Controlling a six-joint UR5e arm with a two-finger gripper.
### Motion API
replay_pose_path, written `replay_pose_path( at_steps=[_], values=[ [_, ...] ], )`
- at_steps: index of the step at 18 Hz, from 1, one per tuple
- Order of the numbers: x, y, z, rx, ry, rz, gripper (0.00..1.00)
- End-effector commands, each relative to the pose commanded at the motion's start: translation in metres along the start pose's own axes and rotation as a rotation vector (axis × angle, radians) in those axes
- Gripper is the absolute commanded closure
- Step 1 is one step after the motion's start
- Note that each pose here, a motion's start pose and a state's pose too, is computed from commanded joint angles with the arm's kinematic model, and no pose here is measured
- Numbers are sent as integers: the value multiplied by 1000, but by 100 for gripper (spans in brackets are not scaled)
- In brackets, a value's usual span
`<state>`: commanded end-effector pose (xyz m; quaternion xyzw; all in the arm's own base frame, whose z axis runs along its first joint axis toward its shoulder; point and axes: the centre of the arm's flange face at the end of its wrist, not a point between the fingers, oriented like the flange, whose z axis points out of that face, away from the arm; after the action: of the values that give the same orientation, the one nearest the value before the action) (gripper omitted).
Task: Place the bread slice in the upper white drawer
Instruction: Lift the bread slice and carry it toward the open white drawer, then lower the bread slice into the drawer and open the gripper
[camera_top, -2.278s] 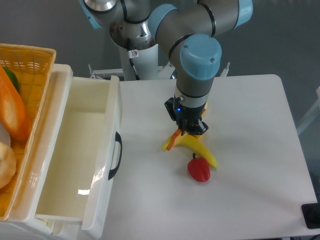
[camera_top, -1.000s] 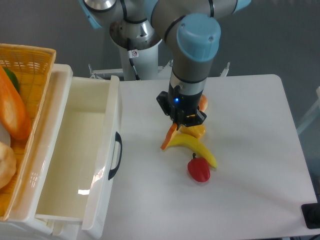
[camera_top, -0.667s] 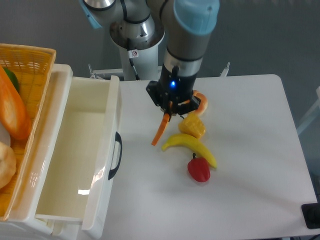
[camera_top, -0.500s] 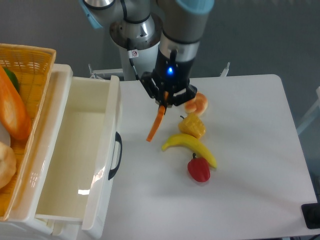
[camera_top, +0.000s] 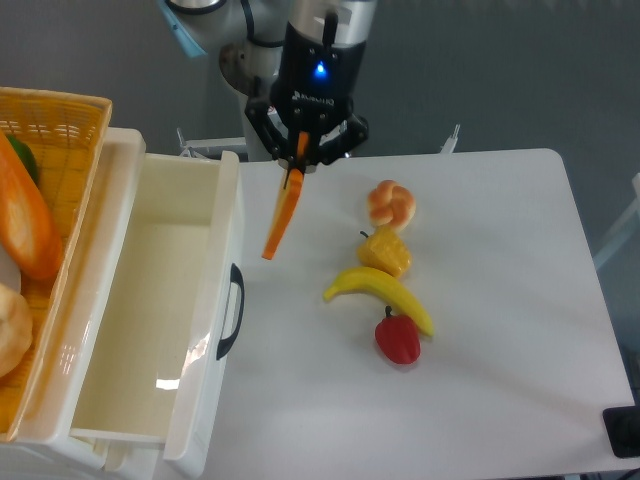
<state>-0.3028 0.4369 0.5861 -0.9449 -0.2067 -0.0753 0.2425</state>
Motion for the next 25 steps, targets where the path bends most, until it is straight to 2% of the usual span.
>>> replay_pose_path(
  at_steps=[5, 15, 21, 23, 25],
  values=[
    [18, -1, -6, 39, 32, -35, 100],
    [54, -6, 42, 10, 81, 33, 100],
    [64, -11, 65, 11, 90, 30, 100],
    [68, -12, 72, 1, 97, 40, 95],
    [67, -12, 76, -5, 99, 44, 83]
  ],
)
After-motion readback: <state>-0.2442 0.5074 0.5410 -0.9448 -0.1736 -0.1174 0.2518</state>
